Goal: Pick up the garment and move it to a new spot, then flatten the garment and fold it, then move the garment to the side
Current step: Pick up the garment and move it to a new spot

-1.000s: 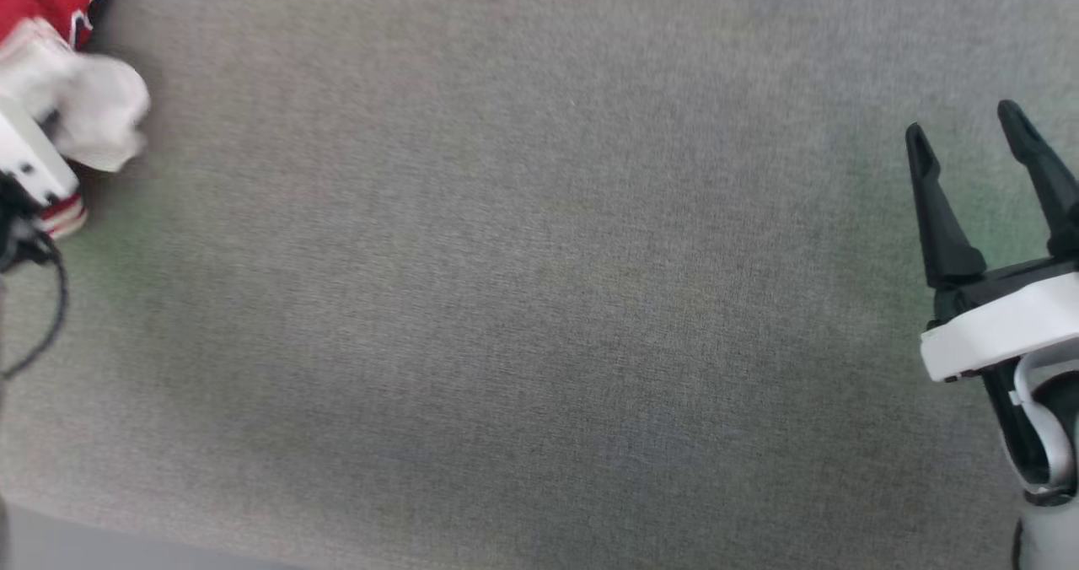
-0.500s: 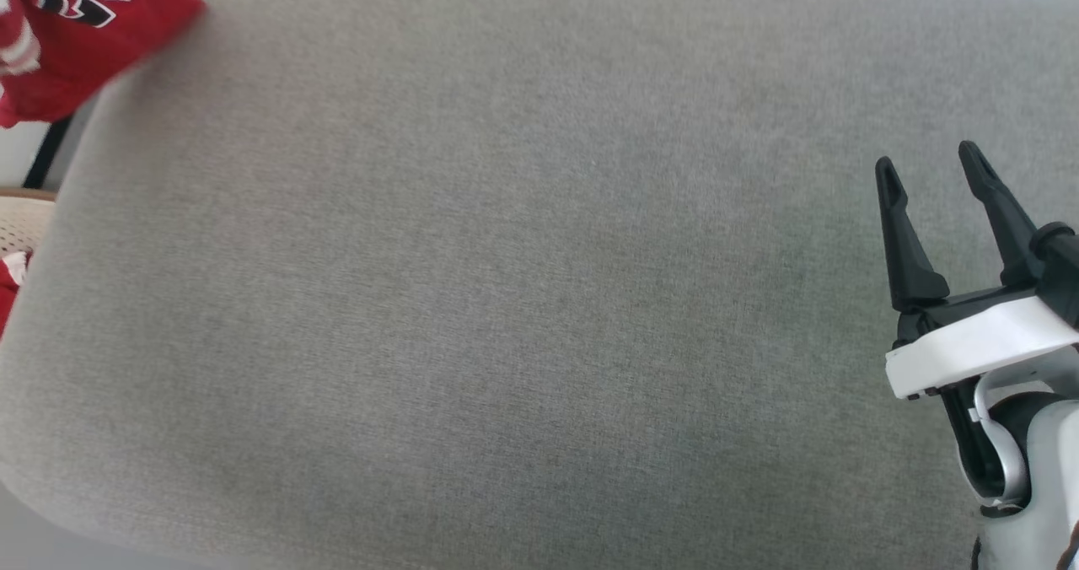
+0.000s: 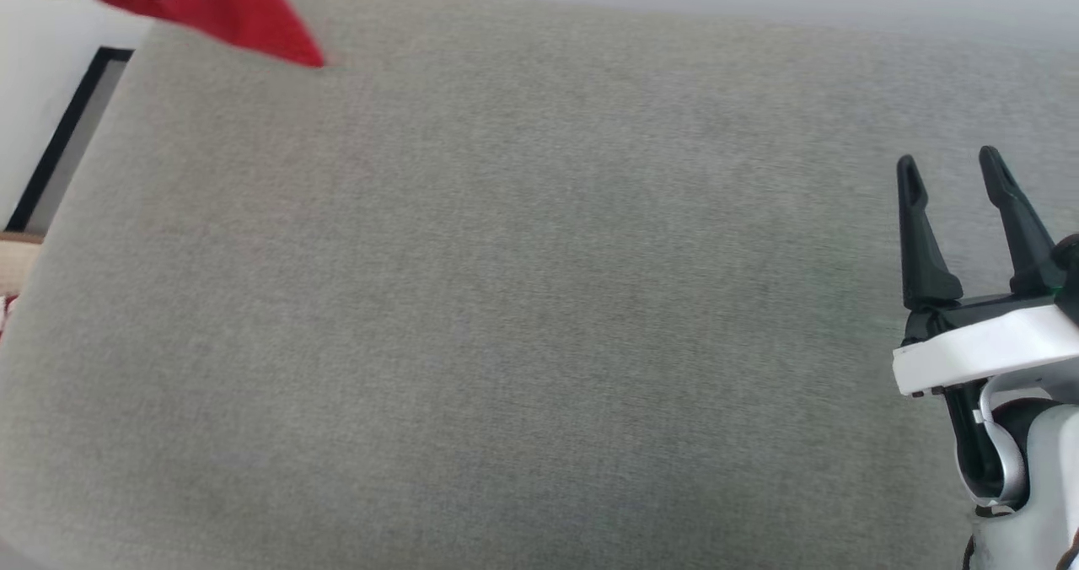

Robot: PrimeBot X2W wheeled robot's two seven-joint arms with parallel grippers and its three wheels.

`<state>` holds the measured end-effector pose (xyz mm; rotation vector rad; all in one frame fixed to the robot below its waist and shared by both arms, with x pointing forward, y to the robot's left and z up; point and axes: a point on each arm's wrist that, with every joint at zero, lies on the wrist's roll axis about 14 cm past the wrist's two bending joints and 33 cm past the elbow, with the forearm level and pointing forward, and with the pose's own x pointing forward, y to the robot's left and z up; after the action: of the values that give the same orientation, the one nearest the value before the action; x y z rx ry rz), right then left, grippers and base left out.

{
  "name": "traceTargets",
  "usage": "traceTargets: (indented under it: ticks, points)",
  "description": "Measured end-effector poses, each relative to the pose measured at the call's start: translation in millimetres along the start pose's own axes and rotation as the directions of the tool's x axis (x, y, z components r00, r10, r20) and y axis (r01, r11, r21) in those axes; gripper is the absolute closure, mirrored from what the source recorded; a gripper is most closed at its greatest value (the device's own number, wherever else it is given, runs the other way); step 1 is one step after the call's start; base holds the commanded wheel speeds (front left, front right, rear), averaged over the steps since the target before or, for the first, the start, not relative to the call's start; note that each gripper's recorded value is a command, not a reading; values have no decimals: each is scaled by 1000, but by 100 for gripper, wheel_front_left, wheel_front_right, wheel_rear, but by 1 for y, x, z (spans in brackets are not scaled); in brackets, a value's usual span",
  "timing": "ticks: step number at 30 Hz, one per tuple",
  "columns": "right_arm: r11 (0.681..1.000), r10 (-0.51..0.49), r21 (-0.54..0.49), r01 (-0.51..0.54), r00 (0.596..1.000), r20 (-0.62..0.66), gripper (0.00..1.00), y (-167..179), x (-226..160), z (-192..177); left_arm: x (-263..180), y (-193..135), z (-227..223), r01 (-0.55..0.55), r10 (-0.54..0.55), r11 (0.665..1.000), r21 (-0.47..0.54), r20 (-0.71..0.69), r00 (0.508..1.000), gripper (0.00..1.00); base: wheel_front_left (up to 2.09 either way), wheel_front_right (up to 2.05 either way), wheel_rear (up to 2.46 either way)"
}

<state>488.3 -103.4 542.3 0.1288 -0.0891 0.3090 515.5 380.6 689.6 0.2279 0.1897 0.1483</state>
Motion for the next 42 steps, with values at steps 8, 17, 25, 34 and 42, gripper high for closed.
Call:
traceTargets:
  ticks: [8,17,25,34,42]
  points:
    - [994,-106,-6,107,993,56,0,-32,-20,18,2,-83,23,219,-222,972,89,22,975,100,0,0,0]
    - [971,-237,-14,239,967,89,0,-71,-55,28,-13,-195,36,473,-480,870,144,16,877,100,0,0,0]
    - [939,-343,-6,345,935,85,0,-100,-86,26,-48,-314,5,726,-718,671,152,-112,687,100,0,0,0]
    - [917,-399,1,400,915,56,0,-115,-103,11,-71,-385,-83,857,-806,513,52,-314,501,100,0,0,0]
    - [914,-407,12,406,913,31,0,-116,-107,0,-79,-408,-179,877,-781,476,-63,-490,389,100,0,0,0]
